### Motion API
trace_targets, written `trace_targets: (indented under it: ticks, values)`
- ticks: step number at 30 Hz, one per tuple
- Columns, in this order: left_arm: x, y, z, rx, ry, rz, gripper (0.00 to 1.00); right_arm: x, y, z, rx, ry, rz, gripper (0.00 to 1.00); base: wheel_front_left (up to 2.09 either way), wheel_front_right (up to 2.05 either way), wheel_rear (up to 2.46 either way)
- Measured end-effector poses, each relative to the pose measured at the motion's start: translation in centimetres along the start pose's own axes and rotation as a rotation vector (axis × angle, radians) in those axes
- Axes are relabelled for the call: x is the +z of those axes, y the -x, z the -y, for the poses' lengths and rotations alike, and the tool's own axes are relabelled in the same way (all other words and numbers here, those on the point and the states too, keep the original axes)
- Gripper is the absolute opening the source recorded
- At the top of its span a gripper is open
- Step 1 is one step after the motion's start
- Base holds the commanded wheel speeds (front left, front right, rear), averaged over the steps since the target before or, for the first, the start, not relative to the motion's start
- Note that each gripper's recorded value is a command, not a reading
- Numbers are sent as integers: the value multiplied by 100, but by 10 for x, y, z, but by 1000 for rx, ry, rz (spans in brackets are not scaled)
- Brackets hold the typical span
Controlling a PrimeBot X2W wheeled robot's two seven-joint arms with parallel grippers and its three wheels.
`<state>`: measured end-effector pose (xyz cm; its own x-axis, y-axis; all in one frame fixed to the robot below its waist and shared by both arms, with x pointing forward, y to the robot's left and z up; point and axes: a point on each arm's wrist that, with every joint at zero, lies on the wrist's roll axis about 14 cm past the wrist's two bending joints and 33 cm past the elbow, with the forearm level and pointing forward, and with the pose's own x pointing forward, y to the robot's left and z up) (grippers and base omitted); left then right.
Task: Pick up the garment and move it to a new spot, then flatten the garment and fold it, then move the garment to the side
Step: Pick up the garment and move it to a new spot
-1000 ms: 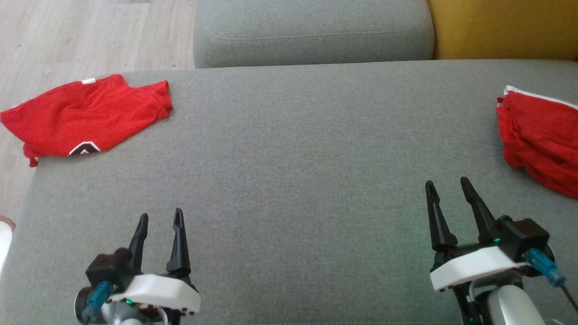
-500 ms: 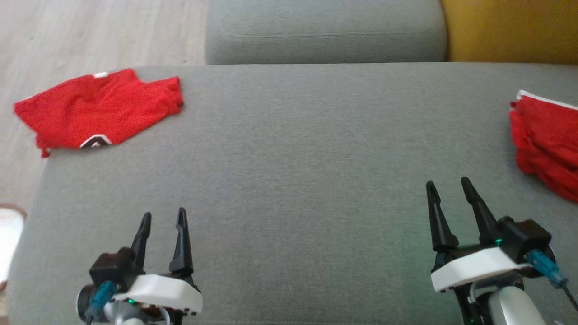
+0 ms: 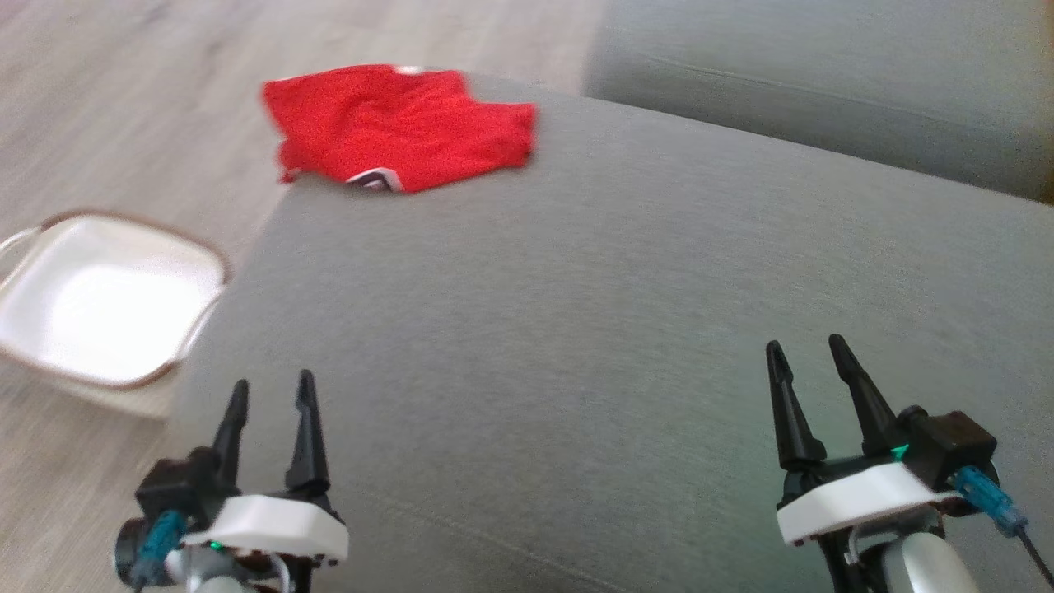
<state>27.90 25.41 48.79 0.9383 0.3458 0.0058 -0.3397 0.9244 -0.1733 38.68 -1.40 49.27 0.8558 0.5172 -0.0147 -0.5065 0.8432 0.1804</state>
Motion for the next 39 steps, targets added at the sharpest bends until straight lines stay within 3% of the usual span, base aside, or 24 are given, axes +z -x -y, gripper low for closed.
trace_targets:
  ticks: [8, 15, 21, 26, 32, 35, 39]
  values:
    - [19, 40, -79, 273, -17, 51, 100, -10, -38, -77, 248, -9, -32, 100, 0, 0, 0]
    - [19, 44, -84, 302, -28, 40, 100, -17, -50, -86, 284, -16, -51, 100, 0, 0, 0]
    - [15, 34, -80, 276, -38, 22, 100, -14, -56, -71, 248, -12, -34, 100, 0, 0, 0]
    - [41, -3, -76, 205, -119, 79, 100, -6, -64, -62, 230, 10, -19, 100, 0, 0, 0]
    - [89, -105, -64, 65, -289, 105, 100, 16, -88, -31, 169, 52, 50, 100, 0, 0, 0]
    - [87, -161, -55, 1, -361, 9, 100, 16, -96, -10, 124, 69, 53, 100, 0, 0, 0]
    - [66, -227, -46, -5, -357, -132, 100, 0, -100, 23, 54, 86, 21, 100, 0, 0, 0]
